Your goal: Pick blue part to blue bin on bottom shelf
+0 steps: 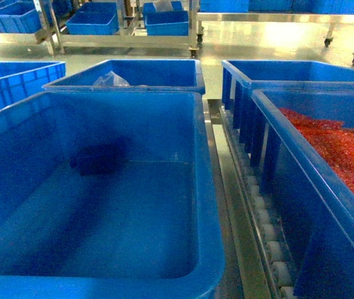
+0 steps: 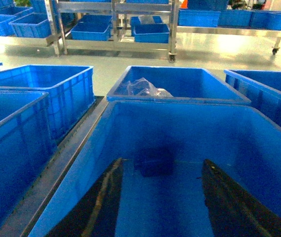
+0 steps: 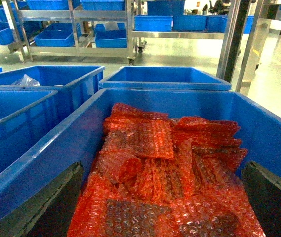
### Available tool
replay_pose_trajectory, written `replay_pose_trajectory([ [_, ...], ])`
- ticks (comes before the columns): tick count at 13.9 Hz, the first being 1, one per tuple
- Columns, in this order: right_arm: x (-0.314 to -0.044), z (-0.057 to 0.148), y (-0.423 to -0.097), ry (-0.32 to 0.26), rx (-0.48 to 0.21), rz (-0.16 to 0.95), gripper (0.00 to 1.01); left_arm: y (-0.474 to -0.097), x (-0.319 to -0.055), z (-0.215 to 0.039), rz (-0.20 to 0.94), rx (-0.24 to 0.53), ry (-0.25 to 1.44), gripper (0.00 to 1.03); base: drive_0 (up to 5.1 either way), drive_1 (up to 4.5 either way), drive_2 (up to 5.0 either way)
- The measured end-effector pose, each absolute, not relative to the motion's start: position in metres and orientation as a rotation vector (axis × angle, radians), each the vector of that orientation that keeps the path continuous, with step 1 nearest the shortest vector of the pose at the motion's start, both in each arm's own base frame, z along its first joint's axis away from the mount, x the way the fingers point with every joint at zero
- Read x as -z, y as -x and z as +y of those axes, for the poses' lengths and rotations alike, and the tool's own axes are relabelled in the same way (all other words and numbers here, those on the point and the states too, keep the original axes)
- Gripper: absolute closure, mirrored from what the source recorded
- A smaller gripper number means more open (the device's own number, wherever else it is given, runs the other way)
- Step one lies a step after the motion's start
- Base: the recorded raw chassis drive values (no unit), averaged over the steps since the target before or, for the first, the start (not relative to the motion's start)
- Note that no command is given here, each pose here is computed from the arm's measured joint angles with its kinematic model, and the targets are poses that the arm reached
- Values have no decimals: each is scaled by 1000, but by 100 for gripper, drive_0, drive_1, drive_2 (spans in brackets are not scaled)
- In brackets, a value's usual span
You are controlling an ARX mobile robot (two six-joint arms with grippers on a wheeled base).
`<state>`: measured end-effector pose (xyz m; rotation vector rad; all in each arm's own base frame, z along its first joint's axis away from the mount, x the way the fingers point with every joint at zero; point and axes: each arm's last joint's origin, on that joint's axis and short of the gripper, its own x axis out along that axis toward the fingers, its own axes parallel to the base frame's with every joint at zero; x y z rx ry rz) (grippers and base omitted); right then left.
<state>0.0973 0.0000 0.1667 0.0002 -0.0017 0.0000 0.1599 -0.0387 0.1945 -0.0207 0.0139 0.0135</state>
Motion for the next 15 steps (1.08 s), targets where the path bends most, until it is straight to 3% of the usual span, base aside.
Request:
replay_pose_trajectory([
  [3,-167,0,-97,0,0,-2,3,-144,-184,-21,8,-5,16,98,0,0,0],
  [4,-167,0,-97,0,0,-2,3,-139,-181,-17,10,-5,15,101,0,0,0],
  [7,-167,0,-97,0,0,-2,3,-128,-175,-5,8,13,15,101,0,0,0],
  [8,-167,0,-97,0,0,-2,3,-126,-171,1,-23,-25,16,101,0,0,0],
  [15,-167,0,-97,0,0,-2,3,-112,-170,0,-11,0,15,101,0,0,0],
])
